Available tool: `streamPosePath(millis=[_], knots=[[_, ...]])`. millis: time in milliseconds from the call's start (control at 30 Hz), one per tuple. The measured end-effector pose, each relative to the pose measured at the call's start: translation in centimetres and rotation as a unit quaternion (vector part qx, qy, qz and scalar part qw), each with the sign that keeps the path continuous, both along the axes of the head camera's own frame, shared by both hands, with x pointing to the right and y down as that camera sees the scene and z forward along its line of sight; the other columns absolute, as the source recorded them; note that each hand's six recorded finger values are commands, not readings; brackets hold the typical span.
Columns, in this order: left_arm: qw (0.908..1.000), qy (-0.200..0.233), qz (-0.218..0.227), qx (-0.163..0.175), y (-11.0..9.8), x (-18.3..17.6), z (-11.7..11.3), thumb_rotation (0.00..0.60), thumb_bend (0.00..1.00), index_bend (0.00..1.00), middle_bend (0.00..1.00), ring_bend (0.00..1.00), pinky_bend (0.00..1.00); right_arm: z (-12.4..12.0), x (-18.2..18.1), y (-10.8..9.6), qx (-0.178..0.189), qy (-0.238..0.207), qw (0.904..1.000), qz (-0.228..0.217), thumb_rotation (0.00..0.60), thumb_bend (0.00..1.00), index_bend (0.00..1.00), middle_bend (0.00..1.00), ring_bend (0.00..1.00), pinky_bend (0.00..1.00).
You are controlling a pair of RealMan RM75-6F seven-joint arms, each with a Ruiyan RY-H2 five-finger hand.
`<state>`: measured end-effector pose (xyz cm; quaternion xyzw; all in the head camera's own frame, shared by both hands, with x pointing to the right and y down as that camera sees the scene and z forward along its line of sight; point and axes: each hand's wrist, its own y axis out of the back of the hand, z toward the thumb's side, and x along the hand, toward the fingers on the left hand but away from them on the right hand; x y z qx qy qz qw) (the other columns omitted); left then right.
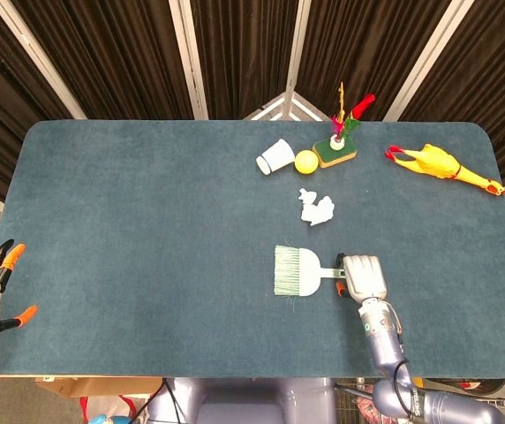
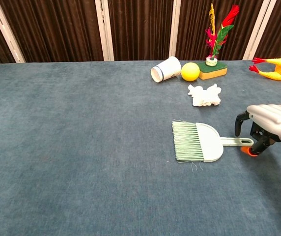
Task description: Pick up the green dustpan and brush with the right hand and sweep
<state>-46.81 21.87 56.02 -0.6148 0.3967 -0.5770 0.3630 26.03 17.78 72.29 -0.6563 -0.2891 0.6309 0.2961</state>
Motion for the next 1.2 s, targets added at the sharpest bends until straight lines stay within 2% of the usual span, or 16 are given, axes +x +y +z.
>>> streamPosePath(millis=[133,233,367,533,633,833,1200], knots=[[1.0000,0.001,0.001,0.000,0.0,0.1,0.0,0.600,0.00,0.00,0.00,0.00,0.02,0.5,0.0,0.1,-0.003,0.006,1.0000,-0.001,0.600,0.33,0.45,0.94,0.98,0.85],[1.0000,0.001,0.001,0.000,0.0,0.0,0.0,0.600,0.00,0.00,0.00,0.00,0.02,0.9,0.1,0.2,-0.006,0.009,0.9999,0.002,0.600,0.34,0.50,0.94,0.98,0.85],[1.0000,0.001,0.000,-0.001,0.0,0.0,0.0,0.600,0.00,0.00,0.00,0.00,0.02,1.2,0.2,0.3,-0.010,0.015,0.9998,0.003,0.600,0.45,0.66,0.94,0.98,0.85],[1.0000,0.002,0.001,-0.001,0.0,0.0,0.0,0.600,0.00,0.00,0.00,0.00,0.02,1.1,0.4,0.3,-0.011,0.017,0.9998,-0.001,0.600,0.57,0.72,0.94,0.98,0.85],[1.0000,0.002,0.001,-0.002,0.0,0.0,0.1,0.600,0.00,0.00,0.00,0.00,0.02,0.5,0.4,0.0,-0.002,0.012,0.9999,-0.001,0.600,0.58,0.73,0.94,0.98,0.85],[1.0000,0.002,0.000,-0.002,0.0,0.1,0.1,0.600,0.00,0.00,0.00,0.00,0.02,-1.6,1.0,-1.7,0.025,0.007,0.9996,-0.005,0.600,0.59,0.75,0.94,0.98,0.85],[1.0000,0.003,-0.002,-0.003,-0.1,0.0,0.1,0.600,0.00,0.00,0.00,0.00,0.02,-6.4,1.3,-6.4,0.080,0.009,0.9966,-0.017,0.600,0.60,0.76,0.94,0.98,0.85]])
